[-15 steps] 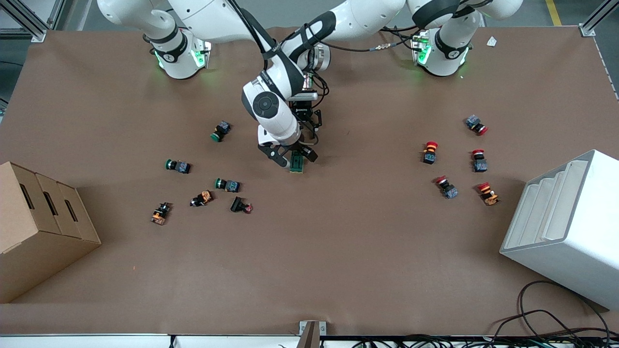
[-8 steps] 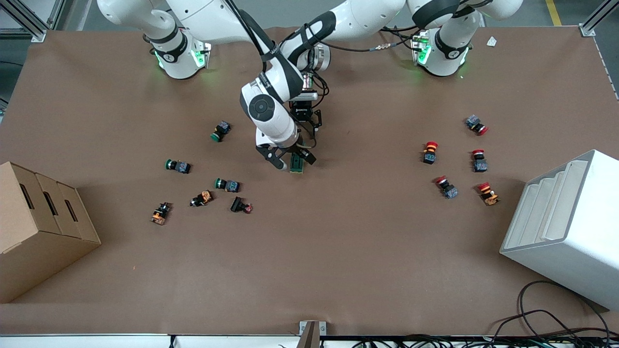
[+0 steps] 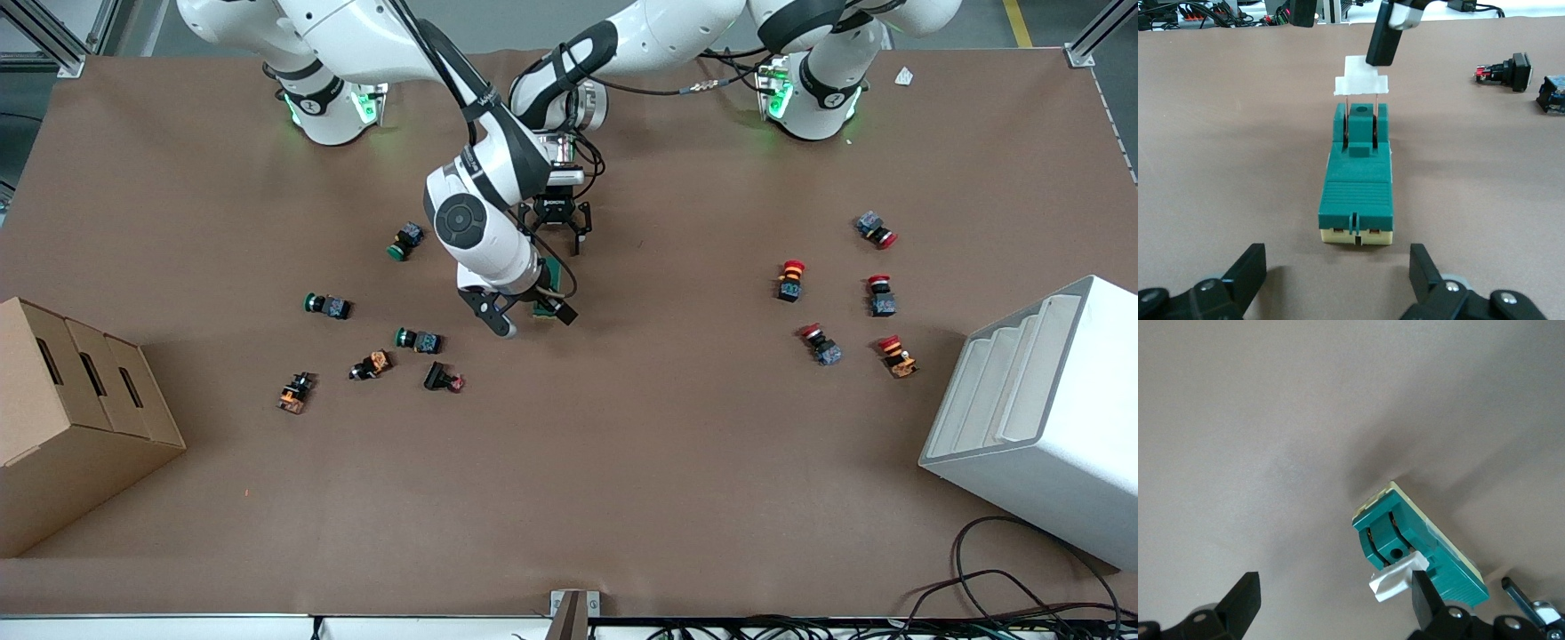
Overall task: Close load switch with both arms
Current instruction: 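Flip the white lever over the switch body with the right gripper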
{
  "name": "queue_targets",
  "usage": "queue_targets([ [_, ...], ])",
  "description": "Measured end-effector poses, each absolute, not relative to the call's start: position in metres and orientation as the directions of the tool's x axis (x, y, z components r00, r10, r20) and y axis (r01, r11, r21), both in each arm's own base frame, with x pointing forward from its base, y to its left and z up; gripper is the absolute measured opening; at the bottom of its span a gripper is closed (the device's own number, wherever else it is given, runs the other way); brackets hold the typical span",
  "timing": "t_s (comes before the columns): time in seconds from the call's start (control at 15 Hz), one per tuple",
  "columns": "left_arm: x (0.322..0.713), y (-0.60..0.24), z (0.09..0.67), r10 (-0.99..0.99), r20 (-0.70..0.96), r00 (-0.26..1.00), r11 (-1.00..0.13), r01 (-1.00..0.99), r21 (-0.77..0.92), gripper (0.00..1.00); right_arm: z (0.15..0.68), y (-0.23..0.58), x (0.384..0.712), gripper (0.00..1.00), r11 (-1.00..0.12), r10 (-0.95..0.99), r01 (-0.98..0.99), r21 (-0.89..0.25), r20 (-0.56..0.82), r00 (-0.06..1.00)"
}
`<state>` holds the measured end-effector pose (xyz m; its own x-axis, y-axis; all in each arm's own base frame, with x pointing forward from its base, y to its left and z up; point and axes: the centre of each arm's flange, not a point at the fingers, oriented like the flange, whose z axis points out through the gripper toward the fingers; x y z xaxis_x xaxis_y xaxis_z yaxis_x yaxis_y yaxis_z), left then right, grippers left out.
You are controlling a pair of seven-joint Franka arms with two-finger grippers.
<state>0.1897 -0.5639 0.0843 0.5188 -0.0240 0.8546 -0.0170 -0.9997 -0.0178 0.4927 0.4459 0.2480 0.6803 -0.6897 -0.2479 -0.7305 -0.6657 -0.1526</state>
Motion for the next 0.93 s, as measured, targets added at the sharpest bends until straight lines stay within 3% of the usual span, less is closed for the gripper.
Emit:
queue_targets([
  [0.93, 0.1898, -0.5636, 0.0841, -0.024, 0.855, 0.519, -1.0, -0.017, -0.018, 0.95, 0.2371, 0.4514, 0.5007, 1.0, -0.668, -0.689, -0.728, -0.157, -0.241, 0.684],
])
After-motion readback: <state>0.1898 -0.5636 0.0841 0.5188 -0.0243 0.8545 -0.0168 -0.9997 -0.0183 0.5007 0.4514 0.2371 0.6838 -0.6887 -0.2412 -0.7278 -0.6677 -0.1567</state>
